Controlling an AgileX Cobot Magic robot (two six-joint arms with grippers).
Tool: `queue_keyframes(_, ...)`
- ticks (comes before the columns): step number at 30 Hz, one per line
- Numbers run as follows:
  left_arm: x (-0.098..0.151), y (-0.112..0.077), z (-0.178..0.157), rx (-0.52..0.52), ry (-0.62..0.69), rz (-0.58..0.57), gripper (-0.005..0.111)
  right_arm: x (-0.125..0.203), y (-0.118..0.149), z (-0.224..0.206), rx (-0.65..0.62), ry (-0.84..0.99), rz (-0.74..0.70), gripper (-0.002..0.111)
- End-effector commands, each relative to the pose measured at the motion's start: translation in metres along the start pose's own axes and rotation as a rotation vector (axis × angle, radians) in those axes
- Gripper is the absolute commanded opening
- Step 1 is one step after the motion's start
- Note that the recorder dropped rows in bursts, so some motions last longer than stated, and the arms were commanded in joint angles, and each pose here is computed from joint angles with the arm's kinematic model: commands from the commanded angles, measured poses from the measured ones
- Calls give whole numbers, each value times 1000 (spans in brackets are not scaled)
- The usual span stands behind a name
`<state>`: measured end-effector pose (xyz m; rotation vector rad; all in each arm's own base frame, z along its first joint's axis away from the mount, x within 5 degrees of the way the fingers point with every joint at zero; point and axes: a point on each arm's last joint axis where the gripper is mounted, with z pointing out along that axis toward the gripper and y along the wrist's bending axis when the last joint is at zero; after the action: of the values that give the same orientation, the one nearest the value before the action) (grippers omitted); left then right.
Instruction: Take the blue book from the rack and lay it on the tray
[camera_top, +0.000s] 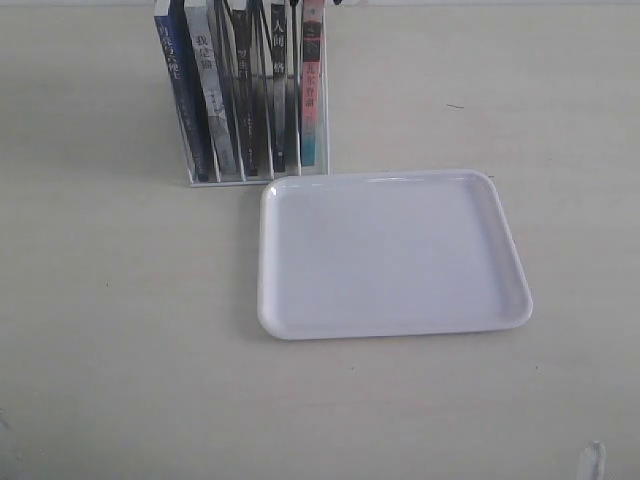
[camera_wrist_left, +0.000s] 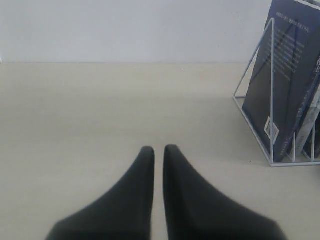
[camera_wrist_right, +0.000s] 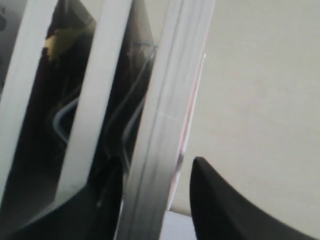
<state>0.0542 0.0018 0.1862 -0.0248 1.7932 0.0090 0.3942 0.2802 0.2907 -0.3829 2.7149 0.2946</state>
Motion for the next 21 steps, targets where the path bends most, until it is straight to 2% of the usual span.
queue_keyframes(1, 1, -1, 0, 10, -4, 6, 6, -3, -2, -6, -1, -17, 10, 11)
queue_keyframes(2, 1, -1, 0, 10, -4, 6, 6, -3, -3, -9, 6, -27, -1, -1)
queue_keyframes(11, 1, -1, 0, 10, -4, 6, 6, -6, -3, -37, -3, -84, -14, 0)
queue_keyframes(21, 1, -1, 0, 10, -4, 6, 6, -4, -3, -98, -40, -197, -15, 0)
